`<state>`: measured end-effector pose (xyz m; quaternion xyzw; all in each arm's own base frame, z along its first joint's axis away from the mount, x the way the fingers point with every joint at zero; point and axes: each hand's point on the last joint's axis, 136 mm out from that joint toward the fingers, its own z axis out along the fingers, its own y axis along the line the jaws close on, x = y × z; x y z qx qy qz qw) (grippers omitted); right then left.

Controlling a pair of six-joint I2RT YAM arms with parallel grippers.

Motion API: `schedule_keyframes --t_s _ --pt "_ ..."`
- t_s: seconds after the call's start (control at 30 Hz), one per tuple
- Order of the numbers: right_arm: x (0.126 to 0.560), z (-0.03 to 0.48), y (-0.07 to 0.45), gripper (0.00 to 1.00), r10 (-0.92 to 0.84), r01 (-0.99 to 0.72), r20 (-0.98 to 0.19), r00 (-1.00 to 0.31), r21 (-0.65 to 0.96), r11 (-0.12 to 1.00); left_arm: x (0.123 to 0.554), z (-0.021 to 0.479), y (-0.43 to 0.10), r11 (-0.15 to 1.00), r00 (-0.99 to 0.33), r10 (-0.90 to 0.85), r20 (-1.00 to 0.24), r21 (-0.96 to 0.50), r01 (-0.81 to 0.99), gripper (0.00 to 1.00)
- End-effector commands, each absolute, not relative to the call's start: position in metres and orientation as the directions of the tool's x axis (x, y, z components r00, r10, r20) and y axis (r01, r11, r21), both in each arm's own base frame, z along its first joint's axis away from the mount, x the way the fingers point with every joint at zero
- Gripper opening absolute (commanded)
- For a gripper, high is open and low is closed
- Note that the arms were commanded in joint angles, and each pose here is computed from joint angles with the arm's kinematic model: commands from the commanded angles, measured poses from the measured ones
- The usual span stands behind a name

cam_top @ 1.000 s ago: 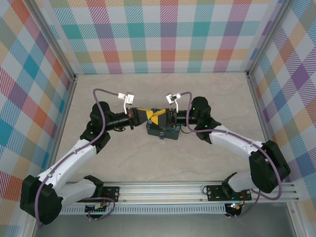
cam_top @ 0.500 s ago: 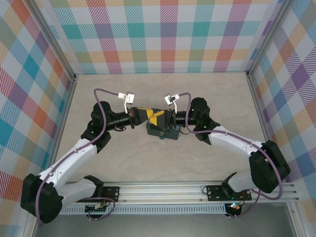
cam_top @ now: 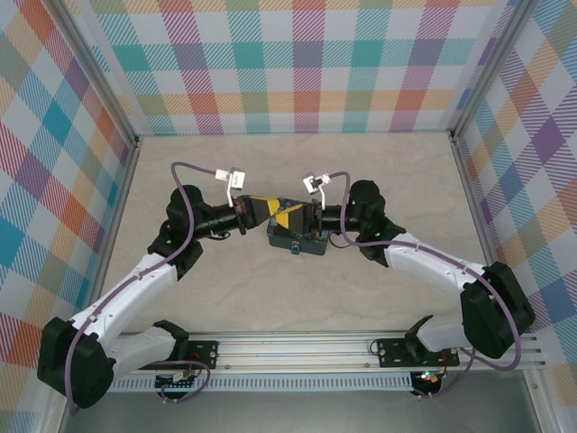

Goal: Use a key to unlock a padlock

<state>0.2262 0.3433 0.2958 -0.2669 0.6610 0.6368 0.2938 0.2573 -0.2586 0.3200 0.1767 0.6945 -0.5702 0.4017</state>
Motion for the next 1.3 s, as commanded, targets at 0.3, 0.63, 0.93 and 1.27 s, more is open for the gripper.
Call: schedule_keyframes --t_s 0.3,0.63,0.93,1.27 --pt "0.233 0.265 0.329 0.05 -0.036 -0.712 -0.729 -0.684 0.655 0.253 0.263 0.319 -0.246 0.408 -0.567 -0.221 -0.794 -0.603 0.686 0.74" --pt "0.262 0.180 0.285 0.06 -0.080 -0.530 -0.626 -0.776 0.578 0.621 0.266 0.239 -0.225 0.536 -0.677 -0.245 -0.694 -0.679 0.502 0.91" --pt "0.297 0.139 0.273 0.06 -0.020 -0.386 -0.533 -0.846 0.586 0.713 0.244 0.151 -0.238 0.563 -0.789 -0.154 -0.595 -0.709 0.425 0.83" --pt "0.312 0.111 0.256 0.06 0.005 -0.298 -0.482 -0.876 0.551 0.780 0.247 0.096 -0.269 0.583 -0.791 0.027 -0.612 -0.633 0.509 0.79"
